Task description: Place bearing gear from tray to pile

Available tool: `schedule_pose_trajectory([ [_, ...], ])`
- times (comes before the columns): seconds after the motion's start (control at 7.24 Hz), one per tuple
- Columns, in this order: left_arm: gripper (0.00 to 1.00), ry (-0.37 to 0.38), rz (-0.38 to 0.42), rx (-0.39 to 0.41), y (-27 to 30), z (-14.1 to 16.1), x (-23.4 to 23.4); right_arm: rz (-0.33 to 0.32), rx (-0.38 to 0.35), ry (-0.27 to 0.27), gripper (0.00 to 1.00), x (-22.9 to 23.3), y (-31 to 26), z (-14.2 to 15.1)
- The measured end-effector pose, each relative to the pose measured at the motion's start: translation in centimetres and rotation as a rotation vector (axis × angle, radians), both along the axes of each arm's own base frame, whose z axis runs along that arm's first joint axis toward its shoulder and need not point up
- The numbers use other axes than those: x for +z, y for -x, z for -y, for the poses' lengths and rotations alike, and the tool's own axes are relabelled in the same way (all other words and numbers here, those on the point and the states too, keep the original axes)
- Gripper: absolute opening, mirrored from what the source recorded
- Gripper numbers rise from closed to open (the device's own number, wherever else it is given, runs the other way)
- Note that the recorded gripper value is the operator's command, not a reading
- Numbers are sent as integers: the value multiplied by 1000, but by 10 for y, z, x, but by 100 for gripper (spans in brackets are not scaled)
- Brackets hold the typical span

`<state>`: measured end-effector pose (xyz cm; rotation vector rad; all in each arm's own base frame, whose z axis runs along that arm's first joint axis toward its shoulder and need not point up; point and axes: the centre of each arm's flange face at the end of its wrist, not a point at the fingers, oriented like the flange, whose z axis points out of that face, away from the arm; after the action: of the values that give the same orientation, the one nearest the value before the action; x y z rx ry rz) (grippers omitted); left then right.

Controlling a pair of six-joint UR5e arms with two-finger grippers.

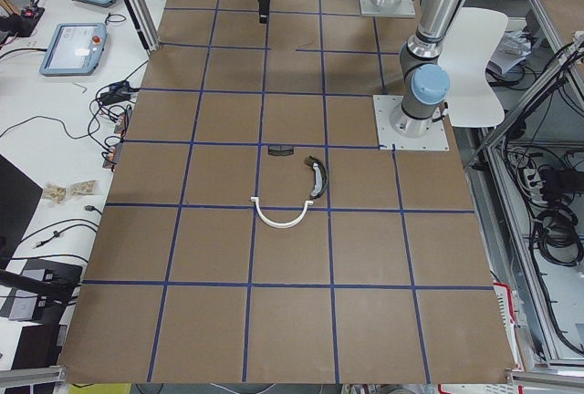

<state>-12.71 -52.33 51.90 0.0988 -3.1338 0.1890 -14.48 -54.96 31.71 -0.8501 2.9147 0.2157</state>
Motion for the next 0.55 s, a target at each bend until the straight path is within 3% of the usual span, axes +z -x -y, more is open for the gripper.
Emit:
schedule_pose_trajectory([
  [0.14, 100, 35, 5, 16, -9, 6, 4, 6, -57, -4, 0, 4, -56, 9],
  [0.55, 100, 27, 1, 26, -13, -5, 6, 53, -296, -42, 0, -1, -234, 5],
])
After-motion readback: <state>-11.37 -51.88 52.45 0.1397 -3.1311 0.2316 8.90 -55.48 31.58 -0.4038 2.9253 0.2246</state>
